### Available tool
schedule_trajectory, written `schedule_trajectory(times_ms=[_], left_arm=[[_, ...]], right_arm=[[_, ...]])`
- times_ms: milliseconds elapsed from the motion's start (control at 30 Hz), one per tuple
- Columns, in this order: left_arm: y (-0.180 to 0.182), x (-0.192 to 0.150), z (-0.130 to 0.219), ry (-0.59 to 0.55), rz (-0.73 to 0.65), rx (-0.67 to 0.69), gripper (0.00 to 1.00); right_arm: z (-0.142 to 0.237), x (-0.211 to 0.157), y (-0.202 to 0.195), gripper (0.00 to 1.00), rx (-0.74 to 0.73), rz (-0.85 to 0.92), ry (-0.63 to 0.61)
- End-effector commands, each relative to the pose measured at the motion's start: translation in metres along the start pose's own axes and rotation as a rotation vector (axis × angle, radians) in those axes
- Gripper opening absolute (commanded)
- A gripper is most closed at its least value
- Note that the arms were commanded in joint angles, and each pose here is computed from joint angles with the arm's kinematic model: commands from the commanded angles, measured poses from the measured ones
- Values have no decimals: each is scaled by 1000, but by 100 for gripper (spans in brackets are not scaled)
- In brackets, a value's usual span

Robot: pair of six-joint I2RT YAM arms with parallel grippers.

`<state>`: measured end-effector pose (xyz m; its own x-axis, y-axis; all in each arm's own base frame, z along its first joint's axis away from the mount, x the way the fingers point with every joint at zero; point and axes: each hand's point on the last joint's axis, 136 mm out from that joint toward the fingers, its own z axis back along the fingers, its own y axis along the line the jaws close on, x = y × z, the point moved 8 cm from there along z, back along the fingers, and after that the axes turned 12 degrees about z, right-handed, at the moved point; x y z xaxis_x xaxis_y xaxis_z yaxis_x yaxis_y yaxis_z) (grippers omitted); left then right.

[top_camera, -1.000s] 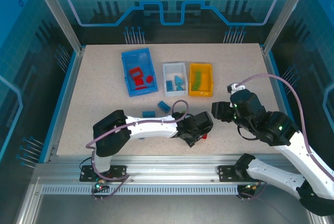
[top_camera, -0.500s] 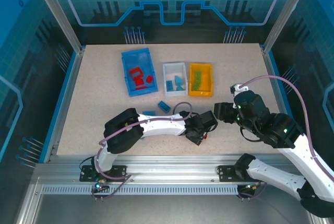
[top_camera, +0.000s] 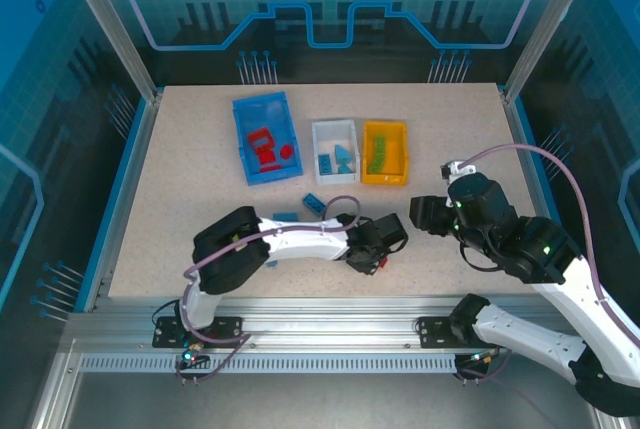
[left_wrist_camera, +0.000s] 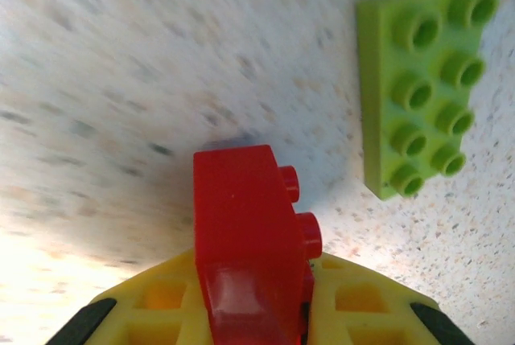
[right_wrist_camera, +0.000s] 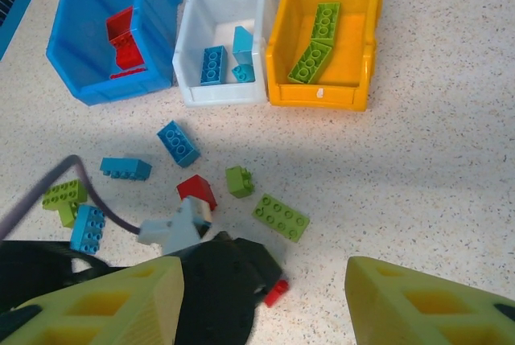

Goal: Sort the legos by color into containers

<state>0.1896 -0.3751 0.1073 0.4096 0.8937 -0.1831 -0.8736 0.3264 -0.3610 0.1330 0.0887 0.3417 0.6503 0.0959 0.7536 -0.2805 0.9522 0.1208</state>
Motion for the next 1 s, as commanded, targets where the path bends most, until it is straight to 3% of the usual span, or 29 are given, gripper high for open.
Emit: schedule_trajectory(times_ms=[0,200,467,700,967], left_arm=[[-7,27,53,-54,-42,-121,3],[-22,106,118,-188,-245,-139,3],[-86,223,164,-361,-470,-137,8],[-159,296,137,-340,-541,-173,9],[-206,345,88,-297,-533,-189,12]], right_arm=[[-5,2,8,57,68,37,-4],[-29,8,39,56,282,108,-4],[-68,34,95,57,363,225,-20],[-108,53,127,56,378,231,-15],[-150,61,161,57,412,264,-39]])
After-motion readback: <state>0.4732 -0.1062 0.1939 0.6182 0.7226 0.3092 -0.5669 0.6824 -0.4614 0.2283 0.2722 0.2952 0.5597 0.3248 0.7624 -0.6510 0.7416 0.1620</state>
